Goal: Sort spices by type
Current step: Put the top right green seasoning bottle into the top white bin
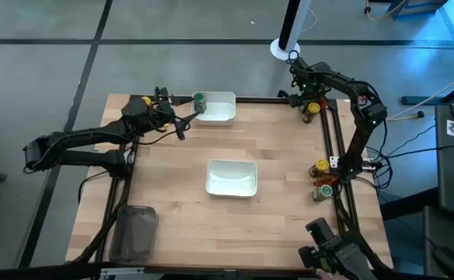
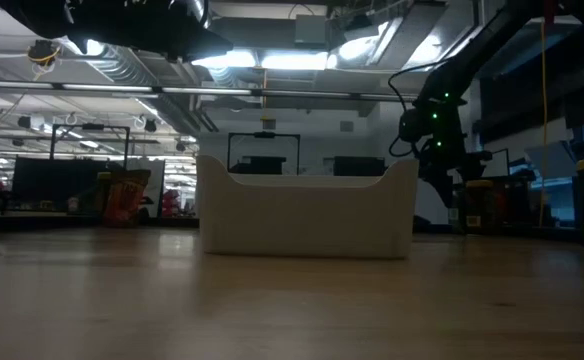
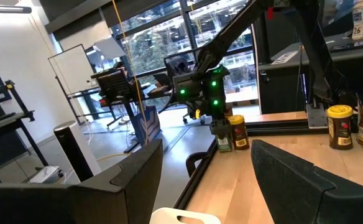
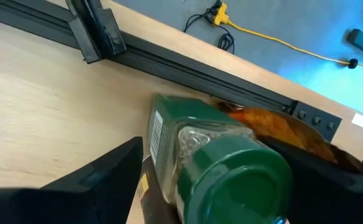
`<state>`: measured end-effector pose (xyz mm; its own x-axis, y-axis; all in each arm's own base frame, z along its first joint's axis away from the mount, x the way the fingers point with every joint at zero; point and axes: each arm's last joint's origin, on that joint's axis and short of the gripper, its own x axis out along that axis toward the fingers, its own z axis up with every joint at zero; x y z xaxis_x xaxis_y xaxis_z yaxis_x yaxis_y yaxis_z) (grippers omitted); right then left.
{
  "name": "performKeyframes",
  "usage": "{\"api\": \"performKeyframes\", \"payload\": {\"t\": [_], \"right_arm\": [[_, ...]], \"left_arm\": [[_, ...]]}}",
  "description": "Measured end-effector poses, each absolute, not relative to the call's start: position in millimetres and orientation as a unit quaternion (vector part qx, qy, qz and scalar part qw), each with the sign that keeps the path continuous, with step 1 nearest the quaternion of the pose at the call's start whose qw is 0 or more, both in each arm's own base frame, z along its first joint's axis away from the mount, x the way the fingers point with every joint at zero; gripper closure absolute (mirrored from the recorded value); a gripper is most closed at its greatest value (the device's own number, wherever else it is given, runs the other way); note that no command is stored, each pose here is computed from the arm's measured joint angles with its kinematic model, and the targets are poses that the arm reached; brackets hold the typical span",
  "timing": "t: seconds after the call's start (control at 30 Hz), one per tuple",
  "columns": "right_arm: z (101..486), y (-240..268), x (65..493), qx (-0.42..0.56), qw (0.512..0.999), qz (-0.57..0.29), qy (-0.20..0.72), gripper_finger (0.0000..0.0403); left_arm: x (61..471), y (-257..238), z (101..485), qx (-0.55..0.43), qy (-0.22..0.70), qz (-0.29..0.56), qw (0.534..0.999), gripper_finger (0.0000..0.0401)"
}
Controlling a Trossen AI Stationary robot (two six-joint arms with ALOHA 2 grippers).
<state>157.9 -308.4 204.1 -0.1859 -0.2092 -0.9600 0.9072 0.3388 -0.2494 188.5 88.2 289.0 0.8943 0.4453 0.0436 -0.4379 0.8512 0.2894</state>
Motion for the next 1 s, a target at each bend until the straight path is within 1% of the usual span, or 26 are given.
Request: {"api": "performKeyframes", "payload": {"t": [0.07, 0.13, 0.33, 0.43, 0.53, 0.67, 0.8, 1.0], "right_arm": [[203.9, -307.8, 158.1, 0.302, 0.569, -0.486, 0.591, 0.0089], [203.9, -307.7, 158.4, 0.301, 0.571, -0.483, 0.592, 0.0103], [204.0, -307.5, 158.9, 0.298, 0.574, -0.478, 0.594, 0.0170], [204.6, -307.4, 159.4, 0.291, 0.579, -0.472, 0.598, 0.0192], [204.5, -307.4, 159.9, 0.290, 0.587, -0.459, 0.600, 0.0191], [204.4, -307.3, 160.5, 0.292, 0.596, -0.446, 0.601, 0.0180], [204.6, -307.1, 160.8, 0.286, 0.603, -0.434, 0.605, 0.0198], [204.7, -304.2, 165.9, 0.269, 0.607, -0.424, 0.616, 0.0198]], "left_arm": [[188.5, 88.2, 289.0, 0.147, 0.012, 0.229, 0.962, 0.0166], [188.5, 88.2, 289.0, 0.147, 0.012, 0.229, 0.962, 0.0166], [188.5, 88.2, 289.0, 0.147, 0.012, 0.230, 0.962, 0.0166], [188.5, 88.2, 289.0, 0.147, 0.012, 0.229, 0.962, 0.0166], [188.5, 88.2, 289.0, 0.147, 0.012, 0.229, 0.962, 0.0166], [188.5, 88.2, 289.0, 0.147, 0.012, 0.229, 0.962, 0.0166], [188.5, 88.2, 289.0, 0.148, 0.012, 0.230, 0.962, 0.0166], [188.5, 88.2, 289.3, 0.149, 0.011, 0.230, 0.962, 0.0166]]}}
